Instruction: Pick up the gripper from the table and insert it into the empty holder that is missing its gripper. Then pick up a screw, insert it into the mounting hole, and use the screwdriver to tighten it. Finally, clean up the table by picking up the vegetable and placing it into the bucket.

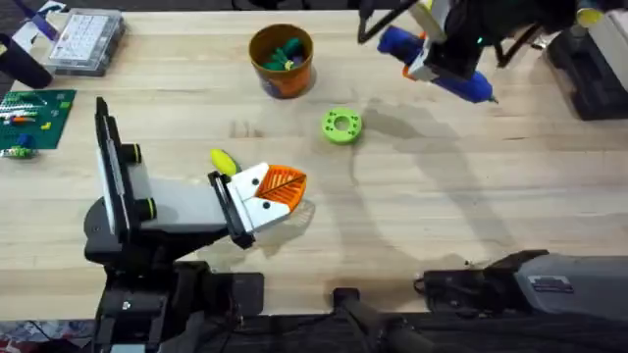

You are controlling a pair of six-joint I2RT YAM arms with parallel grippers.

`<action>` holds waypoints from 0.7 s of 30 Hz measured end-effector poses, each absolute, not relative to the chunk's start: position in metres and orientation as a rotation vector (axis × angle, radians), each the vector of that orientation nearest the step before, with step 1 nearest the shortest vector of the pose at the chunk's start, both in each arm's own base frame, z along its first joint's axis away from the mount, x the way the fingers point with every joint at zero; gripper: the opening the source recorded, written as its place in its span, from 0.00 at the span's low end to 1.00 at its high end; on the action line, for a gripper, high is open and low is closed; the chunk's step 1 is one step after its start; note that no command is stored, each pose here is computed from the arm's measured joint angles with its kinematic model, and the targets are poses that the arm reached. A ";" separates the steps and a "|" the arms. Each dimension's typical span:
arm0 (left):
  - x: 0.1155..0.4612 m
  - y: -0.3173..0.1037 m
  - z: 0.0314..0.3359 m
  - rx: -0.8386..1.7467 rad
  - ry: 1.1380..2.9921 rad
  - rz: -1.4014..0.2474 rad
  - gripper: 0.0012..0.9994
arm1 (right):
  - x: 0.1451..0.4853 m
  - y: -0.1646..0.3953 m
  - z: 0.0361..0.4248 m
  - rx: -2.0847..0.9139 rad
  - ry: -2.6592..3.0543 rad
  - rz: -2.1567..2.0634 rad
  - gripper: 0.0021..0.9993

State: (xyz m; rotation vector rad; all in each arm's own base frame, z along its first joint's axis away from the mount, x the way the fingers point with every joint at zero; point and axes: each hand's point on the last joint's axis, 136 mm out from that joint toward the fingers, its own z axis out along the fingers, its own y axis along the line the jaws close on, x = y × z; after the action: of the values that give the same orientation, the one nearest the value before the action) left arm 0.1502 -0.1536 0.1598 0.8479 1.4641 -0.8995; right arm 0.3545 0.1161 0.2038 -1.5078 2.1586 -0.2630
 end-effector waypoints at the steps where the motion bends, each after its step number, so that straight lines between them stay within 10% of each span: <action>1: 0.151 -0.153 0.160 0.846 1.465 -0.897 0.02 | 0.360 0.110 0.194 -1.498 2.172 -0.274 0.04; 21: 0.155 -0.151 0.160 0.827 1.471 -0.873 0.01 | 0.395 0.074 0.042 -1.754 2.348 -0.240 0.04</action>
State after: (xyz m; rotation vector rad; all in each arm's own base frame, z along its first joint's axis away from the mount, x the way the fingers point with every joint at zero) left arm 0.1548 -0.1512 0.1600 0.8274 1.4713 -0.8728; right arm 0.3954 0.0743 0.0416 -1.7543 2.3484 -0.2397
